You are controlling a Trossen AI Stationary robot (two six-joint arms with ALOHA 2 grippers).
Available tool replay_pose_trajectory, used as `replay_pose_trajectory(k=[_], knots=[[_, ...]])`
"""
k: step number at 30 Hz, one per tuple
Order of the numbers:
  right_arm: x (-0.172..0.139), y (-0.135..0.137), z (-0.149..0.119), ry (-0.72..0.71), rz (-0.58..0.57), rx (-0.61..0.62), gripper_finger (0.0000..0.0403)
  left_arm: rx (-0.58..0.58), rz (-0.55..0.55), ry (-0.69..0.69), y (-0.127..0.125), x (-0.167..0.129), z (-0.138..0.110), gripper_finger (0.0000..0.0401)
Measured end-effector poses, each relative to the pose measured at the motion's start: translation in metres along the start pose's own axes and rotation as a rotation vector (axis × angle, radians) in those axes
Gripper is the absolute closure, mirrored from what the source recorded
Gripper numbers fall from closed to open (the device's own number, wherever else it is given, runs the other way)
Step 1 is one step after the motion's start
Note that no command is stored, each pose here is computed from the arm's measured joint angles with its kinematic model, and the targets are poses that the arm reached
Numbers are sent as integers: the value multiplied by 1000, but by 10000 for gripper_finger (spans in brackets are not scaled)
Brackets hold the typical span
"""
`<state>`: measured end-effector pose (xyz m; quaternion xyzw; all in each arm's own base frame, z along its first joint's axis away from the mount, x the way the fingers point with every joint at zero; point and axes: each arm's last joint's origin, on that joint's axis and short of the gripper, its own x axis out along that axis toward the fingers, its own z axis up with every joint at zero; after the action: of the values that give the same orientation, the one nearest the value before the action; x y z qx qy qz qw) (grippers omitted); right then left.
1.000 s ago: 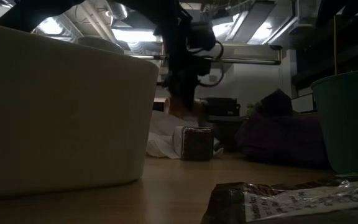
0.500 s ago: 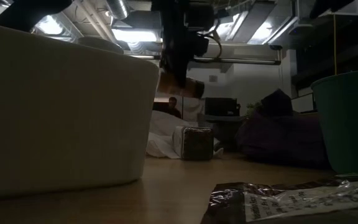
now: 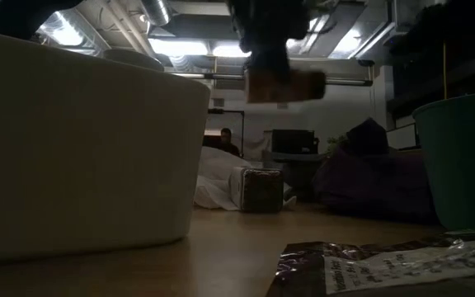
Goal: Sort spices by type
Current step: Put the orange spice bottle into the gray bin
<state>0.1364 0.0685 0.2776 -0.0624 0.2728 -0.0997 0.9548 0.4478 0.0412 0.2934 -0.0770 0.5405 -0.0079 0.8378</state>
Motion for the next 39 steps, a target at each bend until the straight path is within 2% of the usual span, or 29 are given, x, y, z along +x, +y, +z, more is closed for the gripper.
replay_pose_trajectory(k=[6, 19, 25, 32, 39], knots=[[23, 15, -18, -76, 24, -5, 141, 60, -58, -53, -27, 3, 4, 245], [45, 34, -18, -108, 28, -55, 141, 169, -108, -118, -73, 6, 6, 245], [54, 43, -19, -102, 30, -48, 141, 190, -121, -141, -84, 7, 6, 245], [56, 46, -12, -154, 58, 93, 141, 230, -131, -186, -91, 5, 9, 245], [54, 47, -8, -192, 77, 101, 141, 241, -129, -192, -92, 3, 9, 245]])
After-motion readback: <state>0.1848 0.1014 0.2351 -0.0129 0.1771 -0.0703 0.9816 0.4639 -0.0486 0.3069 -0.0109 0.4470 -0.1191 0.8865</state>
